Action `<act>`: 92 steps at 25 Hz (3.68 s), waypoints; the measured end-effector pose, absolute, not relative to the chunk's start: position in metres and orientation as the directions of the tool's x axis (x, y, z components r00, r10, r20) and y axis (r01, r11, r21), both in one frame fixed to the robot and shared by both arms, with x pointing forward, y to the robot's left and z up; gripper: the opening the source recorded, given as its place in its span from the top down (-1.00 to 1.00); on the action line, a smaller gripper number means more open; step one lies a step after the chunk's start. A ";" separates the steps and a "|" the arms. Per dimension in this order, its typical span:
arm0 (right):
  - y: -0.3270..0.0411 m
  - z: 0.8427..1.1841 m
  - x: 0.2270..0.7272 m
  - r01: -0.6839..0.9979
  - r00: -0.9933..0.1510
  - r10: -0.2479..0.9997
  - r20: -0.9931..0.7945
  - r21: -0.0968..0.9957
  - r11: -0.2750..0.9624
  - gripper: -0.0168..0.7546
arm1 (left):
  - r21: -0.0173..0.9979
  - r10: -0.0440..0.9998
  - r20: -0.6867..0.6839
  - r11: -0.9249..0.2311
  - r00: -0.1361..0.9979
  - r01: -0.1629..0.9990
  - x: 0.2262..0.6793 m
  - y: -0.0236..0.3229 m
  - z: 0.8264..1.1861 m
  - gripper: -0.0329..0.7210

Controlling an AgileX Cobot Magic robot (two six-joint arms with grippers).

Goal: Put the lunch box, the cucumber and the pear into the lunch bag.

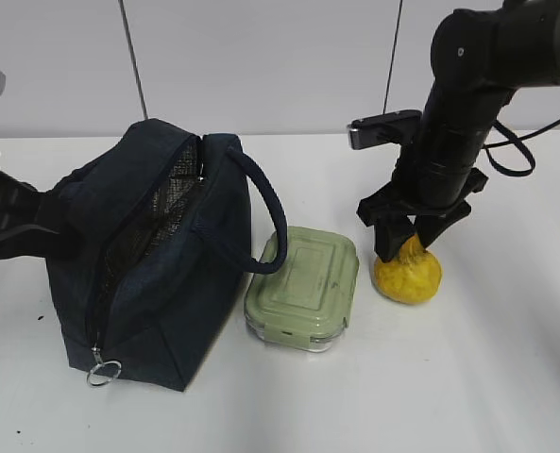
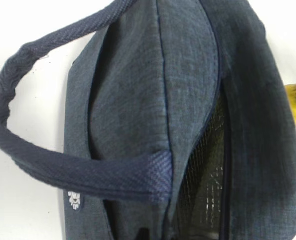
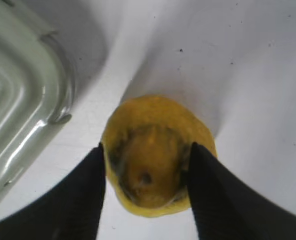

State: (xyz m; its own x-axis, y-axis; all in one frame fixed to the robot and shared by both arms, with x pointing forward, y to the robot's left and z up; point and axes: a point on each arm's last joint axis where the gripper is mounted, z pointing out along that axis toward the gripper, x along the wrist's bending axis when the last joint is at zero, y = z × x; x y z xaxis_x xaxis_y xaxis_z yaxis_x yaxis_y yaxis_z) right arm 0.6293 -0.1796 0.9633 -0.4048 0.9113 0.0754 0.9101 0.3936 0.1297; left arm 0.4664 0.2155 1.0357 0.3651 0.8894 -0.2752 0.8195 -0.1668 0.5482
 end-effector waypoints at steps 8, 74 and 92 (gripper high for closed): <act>-0.181 0.992 0.626 0.893 -0.414 0.909 0.050 0.215 0.395 0.55 | 0.547 0.889 -0.276 -0.167 0.365 0.820 0.466 0.216 1.036 0.96; -0.194 0.904 0.558 0.918 -0.009 0.652 0.758 0.265 -0.296 -0.60 | 0.534 0.887 -0.275 -0.180 0.370 0.826 0.465 0.216 1.035 0.96; -0.190 0.886 0.561 0.926 -0.002 0.570 0.821 0.217 -0.309 0.07 | 0.528 0.886 -0.277 -0.183 0.372 0.829 0.464 0.216 1.035 0.96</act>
